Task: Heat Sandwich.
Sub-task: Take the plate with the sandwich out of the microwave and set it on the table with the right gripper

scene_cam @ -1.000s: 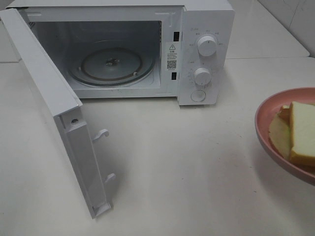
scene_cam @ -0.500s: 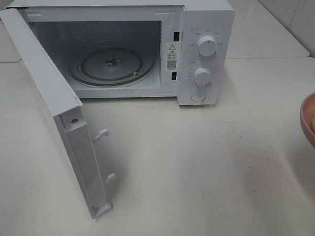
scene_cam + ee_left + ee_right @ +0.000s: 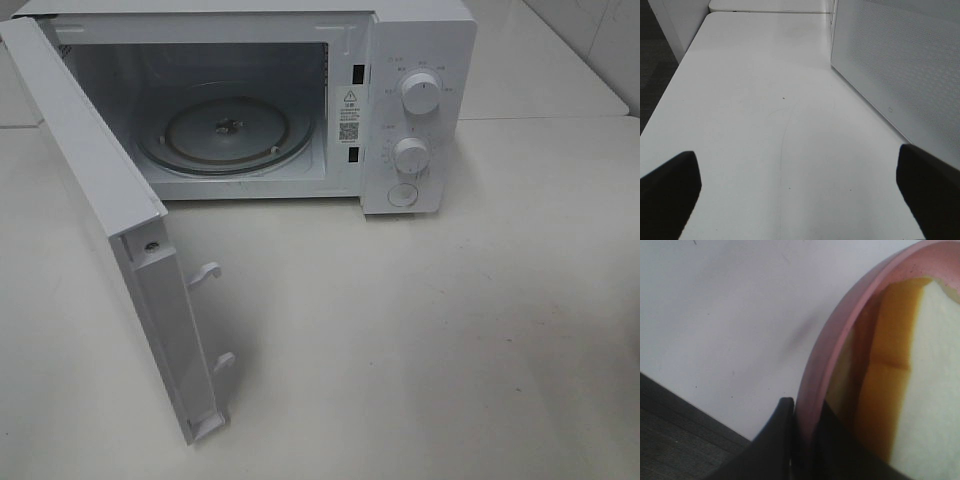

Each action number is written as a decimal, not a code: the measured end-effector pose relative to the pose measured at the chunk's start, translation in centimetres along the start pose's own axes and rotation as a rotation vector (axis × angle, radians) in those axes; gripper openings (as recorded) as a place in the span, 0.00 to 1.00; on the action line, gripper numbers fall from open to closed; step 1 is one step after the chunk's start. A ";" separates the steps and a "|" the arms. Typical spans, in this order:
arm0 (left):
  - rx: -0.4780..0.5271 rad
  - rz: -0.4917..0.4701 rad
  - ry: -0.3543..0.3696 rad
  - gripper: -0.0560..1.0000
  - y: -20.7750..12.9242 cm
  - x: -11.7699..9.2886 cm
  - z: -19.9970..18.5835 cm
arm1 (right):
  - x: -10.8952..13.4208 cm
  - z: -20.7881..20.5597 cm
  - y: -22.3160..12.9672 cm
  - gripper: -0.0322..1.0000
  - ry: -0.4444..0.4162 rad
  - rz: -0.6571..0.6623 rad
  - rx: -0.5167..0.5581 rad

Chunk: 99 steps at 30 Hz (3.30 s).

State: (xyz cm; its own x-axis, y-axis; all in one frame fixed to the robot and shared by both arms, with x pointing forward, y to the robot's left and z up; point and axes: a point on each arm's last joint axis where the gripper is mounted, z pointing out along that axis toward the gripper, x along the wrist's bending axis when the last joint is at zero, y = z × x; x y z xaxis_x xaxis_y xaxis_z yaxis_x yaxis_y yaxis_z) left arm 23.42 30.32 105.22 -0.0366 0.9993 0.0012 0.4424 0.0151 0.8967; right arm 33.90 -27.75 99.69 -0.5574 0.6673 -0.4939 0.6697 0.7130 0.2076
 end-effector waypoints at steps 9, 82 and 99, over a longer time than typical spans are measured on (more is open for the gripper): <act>0.000 0.000 0.000 0.99 0.0 0.0 0.0 | 0.2 1.7 1.1 0.12 -0.041 0.194 0.113; 0.000 0.000 0.000 0.99 0.0 0.0 0.0 | 4.4 15.7 11.2 0.12 -0.254 0.539 0.343; 0.000 0.000 0.000 0.99 0.0 0.0 0.0 | 4.5 15.6 11.8 0.37 -0.225 0.510 0.389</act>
State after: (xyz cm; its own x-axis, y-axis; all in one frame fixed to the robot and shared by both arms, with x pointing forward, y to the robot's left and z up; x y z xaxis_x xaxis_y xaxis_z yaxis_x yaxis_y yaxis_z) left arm 23.42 30.32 105.22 -0.0366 0.9993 0.0012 0.4424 0.0151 0.8967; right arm 46.96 -19.71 86.81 -0.0378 0.8087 -0.5870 0.9731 0.1635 0.1626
